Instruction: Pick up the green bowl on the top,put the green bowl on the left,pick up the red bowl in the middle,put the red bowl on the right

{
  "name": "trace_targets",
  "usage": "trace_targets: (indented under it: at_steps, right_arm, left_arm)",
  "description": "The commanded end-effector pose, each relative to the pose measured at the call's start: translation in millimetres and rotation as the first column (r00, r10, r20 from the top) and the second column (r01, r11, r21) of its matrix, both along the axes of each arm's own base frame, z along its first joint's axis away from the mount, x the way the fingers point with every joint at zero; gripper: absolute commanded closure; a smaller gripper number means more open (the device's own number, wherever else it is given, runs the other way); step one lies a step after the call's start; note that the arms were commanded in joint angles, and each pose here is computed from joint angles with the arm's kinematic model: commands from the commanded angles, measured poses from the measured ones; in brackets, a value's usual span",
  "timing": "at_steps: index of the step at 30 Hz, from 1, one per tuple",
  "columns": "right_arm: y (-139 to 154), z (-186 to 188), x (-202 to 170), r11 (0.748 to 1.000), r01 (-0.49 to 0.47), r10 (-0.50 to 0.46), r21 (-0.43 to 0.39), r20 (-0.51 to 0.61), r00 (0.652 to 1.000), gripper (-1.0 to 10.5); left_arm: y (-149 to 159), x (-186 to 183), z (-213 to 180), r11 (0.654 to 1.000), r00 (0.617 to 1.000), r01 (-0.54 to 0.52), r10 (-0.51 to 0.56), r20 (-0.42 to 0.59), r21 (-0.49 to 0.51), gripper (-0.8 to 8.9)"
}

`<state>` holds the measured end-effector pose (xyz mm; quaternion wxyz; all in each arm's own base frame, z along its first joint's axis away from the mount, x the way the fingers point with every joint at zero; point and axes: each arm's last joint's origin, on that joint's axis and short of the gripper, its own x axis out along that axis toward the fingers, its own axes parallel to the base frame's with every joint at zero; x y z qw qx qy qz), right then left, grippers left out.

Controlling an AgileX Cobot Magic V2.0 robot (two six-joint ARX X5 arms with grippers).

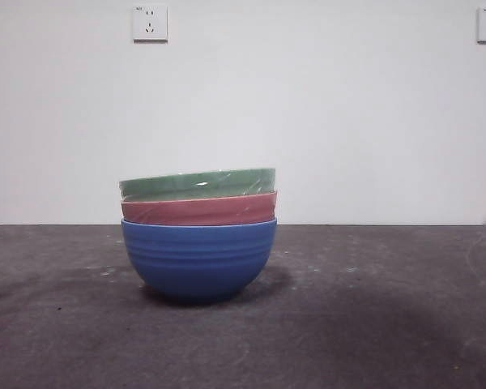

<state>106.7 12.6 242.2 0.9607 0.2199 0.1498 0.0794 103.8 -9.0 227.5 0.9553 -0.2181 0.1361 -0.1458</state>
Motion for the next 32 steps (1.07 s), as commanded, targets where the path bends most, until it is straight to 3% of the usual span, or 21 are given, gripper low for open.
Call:
trace_targets:
  at_steps: [1,8,13,17,20,22,24,32]
  right_arm:
    - [1.6,22.3,6.5,0.995,-0.061,0.063,-0.081,0.02,0.998,9.6]
    - [6.6,69.0,29.5,0.955,-0.216,0.217,-0.203,-0.017,0.976,9.5]
    - [10.9,89.5,46.0,0.89,-0.362,0.357,-0.278,-0.073,0.931,9.5]
    - [14.2,95.7,57.3,0.84,-0.47,0.454,-0.272,-0.124,0.882,9.4]
    - [14.8,95.2,62.4,0.835,-0.483,0.458,-0.263,-0.153,0.876,8.1]
    - [14.9,93.5,64.0,0.835,-0.486,0.457,-0.257,-0.166,0.874,7.0]
    - [15.0,92.5,64.4,0.836,-0.488,0.457,-0.25,-0.175,0.872,6.8]
    - [16.7,92.2,64.7,0.833,-0.496,0.464,-0.246,-0.177,0.868,6.9]
  left_arm:
    - [-0.9,7.2,16.9,0.996,0.998,0.058,-0.059,0.014,0.07,8.2]
    - [-4.2,34.6,63.0,0.957,0.971,0.238,-0.231,-0.061,0.166,8.2]
    - [-7.9,53.9,87.7,0.895,0.911,0.412,-0.4,-0.103,0.173,8.19]
    - [-13.3,64.3,98.7,0.846,0.859,0.509,-0.49,-0.145,0.158,8.17]
    - [-19.7,67.3,101.7,0.817,0.832,0.553,-0.53,-0.165,0.166,7.81]
    - [-24.5,68.1,102.0,0.8,0.816,0.576,-0.552,-0.17,0.169,6.19]
    - [-30.6,67.6,101.8,0.785,0.805,0.593,-0.568,-0.173,0.178,4.67]
    - [-70.9,76.6,93.8,0.704,0.745,0.666,-0.616,-0.255,0.245,4.67]
